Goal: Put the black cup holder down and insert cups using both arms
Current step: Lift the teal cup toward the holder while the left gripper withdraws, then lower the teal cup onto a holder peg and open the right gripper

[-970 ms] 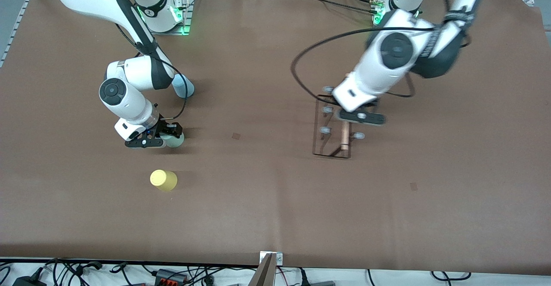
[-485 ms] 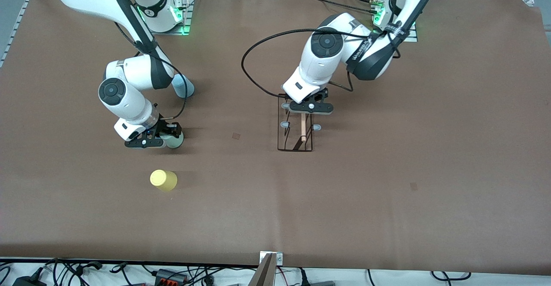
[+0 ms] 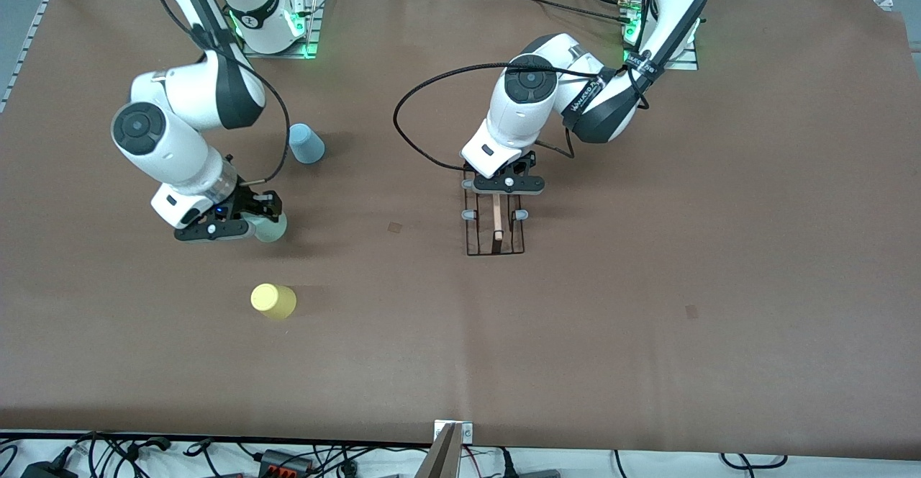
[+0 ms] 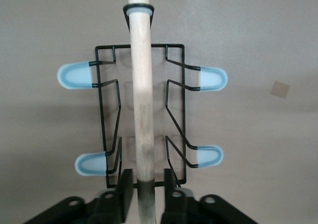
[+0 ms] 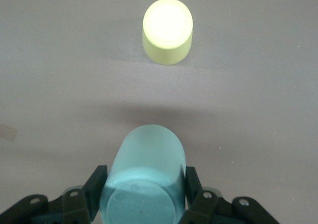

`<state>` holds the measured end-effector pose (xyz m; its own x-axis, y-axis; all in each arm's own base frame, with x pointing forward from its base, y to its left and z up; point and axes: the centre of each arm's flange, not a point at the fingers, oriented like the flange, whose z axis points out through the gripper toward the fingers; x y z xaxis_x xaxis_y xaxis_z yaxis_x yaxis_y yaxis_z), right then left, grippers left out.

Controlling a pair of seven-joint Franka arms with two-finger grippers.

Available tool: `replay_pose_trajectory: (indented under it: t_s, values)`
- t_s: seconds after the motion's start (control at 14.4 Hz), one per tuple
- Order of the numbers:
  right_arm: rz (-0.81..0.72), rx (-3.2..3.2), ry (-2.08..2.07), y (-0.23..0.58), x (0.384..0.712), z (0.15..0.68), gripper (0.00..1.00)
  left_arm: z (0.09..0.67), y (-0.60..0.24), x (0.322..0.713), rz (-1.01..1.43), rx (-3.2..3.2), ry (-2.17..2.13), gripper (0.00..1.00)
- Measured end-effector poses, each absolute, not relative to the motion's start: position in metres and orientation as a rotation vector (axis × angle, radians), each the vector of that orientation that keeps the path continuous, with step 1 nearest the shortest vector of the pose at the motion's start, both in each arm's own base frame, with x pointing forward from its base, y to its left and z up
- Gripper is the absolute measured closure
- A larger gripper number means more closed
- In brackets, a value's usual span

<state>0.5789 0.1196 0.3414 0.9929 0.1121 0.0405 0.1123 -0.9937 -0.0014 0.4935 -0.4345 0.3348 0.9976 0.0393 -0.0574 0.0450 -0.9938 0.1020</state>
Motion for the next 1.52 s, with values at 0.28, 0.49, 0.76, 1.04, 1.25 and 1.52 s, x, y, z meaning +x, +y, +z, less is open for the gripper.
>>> replay_pose_trajectory:
  t_s: [0.28,0.49,0.76,1.04,1.25,1.52]
  values:
    - [-0.024,-3.139,-0.175,0.121,0.573,0.379,0.32,0.38,-0.42,0.506,-0.099,3.097,0.018,0.23]
    - [0.018,-3.145,-0.083,0.153,0.56,0.402,0.32,0.459,-0.356,0.539,-0.165,3.162,-0.109,0.0]
    - [-0.023,-3.116,0.14,0.274,0.518,0.42,0.32,0.515,-0.249,0.587,-0.131,3.151,-0.189,0.0]
    - [-0.058,-3.037,0.361,0.402,0.467,0.435,0.32,0.518,-0.144,0.62,-0.127,3.17,-0.33,0.0]
    - [-0.084,-2.98,0.429,0.475,0.439,0.416,0.32,0.53,-0.08,0.629,-0.102,3.18,-0.377,0.0]
    - [-0.129,-3.007,0.429,0.506,0.426,0.37,0.32,0.558,-0.029,0.612,-0.108,3.217,-0.237,0.0]
